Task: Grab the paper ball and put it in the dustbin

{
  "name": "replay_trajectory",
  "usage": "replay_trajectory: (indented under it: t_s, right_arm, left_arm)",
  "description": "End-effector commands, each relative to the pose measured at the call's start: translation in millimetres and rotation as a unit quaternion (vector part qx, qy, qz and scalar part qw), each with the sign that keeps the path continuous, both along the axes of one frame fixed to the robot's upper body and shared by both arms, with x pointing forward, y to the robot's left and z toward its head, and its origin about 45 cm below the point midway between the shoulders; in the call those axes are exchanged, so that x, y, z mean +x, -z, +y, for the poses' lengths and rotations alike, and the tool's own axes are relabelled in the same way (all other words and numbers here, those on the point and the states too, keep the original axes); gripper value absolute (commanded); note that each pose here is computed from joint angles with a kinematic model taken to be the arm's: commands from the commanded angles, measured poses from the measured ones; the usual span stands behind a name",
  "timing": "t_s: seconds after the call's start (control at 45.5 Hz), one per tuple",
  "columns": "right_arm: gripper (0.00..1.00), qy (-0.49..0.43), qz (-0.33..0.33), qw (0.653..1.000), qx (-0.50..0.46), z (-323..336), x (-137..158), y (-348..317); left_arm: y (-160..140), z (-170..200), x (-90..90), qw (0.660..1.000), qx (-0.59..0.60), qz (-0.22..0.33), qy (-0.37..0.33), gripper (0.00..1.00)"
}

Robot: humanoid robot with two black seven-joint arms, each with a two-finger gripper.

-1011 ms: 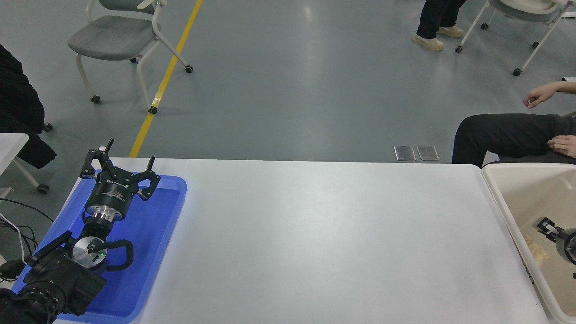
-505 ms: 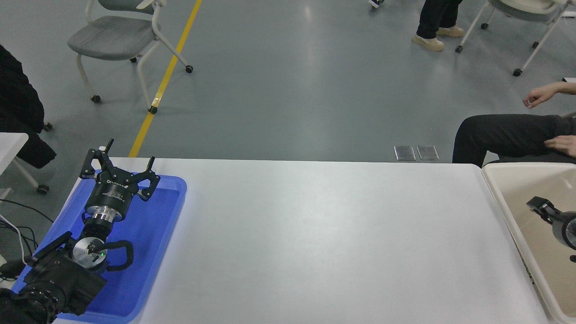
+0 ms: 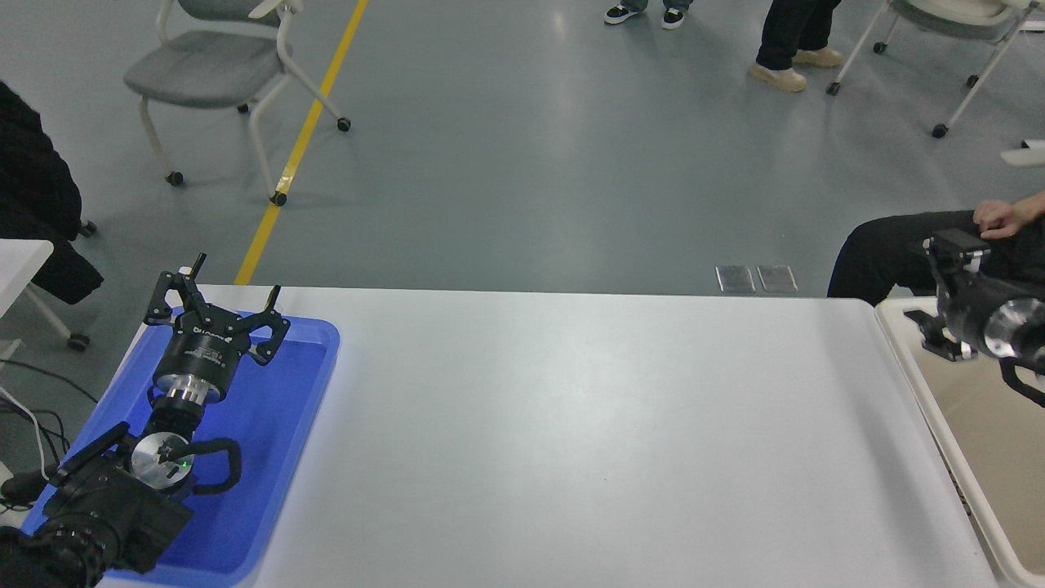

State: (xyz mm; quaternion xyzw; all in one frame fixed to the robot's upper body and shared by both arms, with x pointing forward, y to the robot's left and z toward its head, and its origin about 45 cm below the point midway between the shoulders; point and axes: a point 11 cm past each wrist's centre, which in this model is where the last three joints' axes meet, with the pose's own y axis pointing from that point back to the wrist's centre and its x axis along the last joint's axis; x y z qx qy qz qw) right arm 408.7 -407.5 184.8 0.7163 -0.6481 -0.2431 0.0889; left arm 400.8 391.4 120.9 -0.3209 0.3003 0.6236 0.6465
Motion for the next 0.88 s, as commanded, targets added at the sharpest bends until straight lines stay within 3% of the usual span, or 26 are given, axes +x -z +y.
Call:
replay_trajectory:
  t_s: [0.0, 0.22, 0.527, 0.857]
  right_arm:
    - [1.00, 0.043, -0.015, 0.970, 0.237, 68, 8, 13]
    - [1.00, 0.071, -0.018, 0.943, 0.325, 66, -6, 64]
    - [1.00, 0.081, -0.010, 0.939, 0.334, 42, -37, 106]
    - [1.00, 0.080, -0.010, 0.939, 0.335, 41, -41, 109]
  left_arm:
    - [0, 0, -0.1, 1.000, 0.000, 0.001, 0.001, 1.00]
    - [0, -1, 0.5, 1.000, -0.001, 0.000, 0.001, 1.00]
    - [0, -1, 0.5, 1.000, -0.001, 0.000, 0.001, 1.00]
    - [0, -1, 0.5, 1.000, -0.001, 0.000, 0.001, 1.00]
